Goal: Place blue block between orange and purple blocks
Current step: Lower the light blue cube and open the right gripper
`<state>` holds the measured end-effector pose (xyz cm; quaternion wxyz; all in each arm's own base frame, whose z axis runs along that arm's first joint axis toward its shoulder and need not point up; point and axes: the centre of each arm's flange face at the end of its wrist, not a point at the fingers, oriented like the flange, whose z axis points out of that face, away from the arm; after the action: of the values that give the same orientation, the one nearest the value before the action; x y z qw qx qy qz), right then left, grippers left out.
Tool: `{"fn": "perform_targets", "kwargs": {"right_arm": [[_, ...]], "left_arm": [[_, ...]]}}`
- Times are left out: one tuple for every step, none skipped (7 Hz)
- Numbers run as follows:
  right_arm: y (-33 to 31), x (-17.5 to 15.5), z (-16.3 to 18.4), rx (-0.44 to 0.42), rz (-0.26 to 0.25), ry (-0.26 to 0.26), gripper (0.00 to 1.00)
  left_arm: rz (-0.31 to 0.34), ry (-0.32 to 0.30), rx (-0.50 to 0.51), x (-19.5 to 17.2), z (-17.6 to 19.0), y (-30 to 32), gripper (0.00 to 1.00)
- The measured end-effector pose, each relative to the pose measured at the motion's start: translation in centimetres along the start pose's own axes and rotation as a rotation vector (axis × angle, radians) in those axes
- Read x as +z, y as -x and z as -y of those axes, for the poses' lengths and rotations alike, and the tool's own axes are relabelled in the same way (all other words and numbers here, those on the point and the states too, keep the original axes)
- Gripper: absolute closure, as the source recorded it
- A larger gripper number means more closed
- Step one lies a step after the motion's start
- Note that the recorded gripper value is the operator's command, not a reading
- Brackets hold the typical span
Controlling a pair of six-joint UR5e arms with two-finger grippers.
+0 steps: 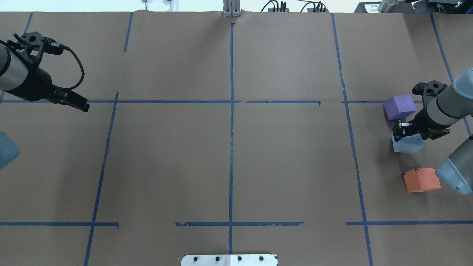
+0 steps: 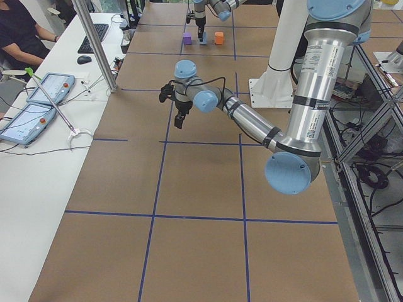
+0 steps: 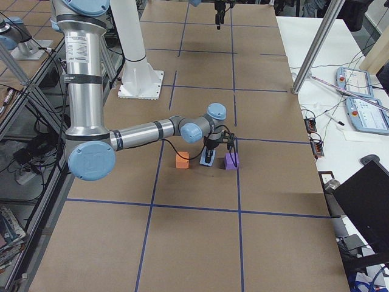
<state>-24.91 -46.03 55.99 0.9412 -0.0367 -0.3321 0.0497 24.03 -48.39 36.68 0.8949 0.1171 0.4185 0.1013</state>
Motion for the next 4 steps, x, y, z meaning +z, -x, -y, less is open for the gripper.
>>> {"fn": "perform_targets", "kwargs": {"right_arm": [[-0.14, 0.08, 0.01, -0.022, -0.003, -0.001, 0.82], [-0.34, 0.3, 0.06, -0.032, -0.008, 0.0, 0.67], [-0.51, 0.63, 0.17, -0.034, -0.014, 0.004, 0.11], [-0.52, 0.78, 0.26, -0.036, -0.016, 0.005, 0.0]], "left_arm": [[0.0, 0.0, 0.0, 0.0, -0.03, 0.03, 0.0], [0.001, 0.001, -0.001, 0.02, -0.04, 0.05, 0.0], [0.001, 0.002, -0.002, 0.05, -0.06, 0.09, 0.0], [0.002, 0.003, -0.002, 0.09, -0.1, 0.15, 0.0]]}}
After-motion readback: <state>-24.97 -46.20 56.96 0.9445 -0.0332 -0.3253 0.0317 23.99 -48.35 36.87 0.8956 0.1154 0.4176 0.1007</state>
